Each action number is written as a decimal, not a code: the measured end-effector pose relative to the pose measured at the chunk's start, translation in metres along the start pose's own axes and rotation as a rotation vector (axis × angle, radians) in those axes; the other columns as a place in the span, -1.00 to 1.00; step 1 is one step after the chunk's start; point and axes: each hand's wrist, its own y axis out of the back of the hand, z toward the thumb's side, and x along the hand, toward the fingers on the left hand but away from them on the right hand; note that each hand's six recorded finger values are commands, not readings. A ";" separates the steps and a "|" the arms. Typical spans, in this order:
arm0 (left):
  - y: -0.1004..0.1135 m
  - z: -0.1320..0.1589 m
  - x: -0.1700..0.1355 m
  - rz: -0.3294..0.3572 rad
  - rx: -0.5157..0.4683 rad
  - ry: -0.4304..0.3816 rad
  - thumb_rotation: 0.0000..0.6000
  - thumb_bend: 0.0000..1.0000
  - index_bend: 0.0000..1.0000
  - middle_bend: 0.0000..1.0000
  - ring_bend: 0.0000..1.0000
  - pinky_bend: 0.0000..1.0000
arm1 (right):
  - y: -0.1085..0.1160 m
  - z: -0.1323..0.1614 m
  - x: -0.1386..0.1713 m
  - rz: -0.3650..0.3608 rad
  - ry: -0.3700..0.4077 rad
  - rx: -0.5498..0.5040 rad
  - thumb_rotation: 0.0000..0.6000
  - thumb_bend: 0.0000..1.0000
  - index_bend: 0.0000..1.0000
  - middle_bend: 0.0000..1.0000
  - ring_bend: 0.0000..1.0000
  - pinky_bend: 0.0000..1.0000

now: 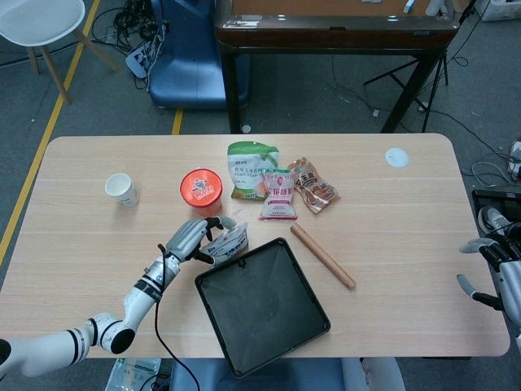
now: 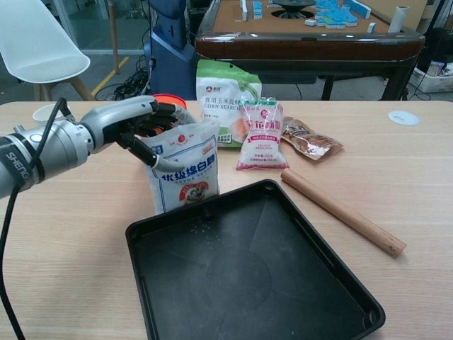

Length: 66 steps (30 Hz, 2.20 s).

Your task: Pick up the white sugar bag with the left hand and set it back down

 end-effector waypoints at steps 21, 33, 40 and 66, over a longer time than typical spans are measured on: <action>0.029 0.006 -0.014 0.045 -0.029 -0.004 1.00 -0.65 -0.48 -0.37 -0.43 -0.18 | 0.000 0.004 -0.002 -0.006 0.017 -0.005 1.00 -0.49 -0.23 -0.29 -0.57 -0.55; 0.071 0.023 -0.035 0.106 -0.078 -0.038 1.00 -0.65 -0.49 -0.39 -0.44 -0.19 | -0.002 0.005 -0.006 -0.004 0.025 -0.008 1.00 -0.49 -0.23 -0.29 -0.57 -0.55; 0.108 0.017 -0.051 0.197 -0.056 -0.017 1.00 -0.65 -0.49 -0.39 -0.44 -0.19 | -0.004 0.004 -0.008 0.005 0.019 -0.008 1.00 -0.49 -0.23 -0.29 -0.57 -0.55; 0.159 -0.075 -0.241 0.541 0.451 0.418 1.00 -0.65 -0.49 -0.42 -0.47 -0.36 | -0.022 0.035 -0.018 0.077 0.170 -0.040 1.00 -0.49 -0.23 -0.29 -0.57 -0.55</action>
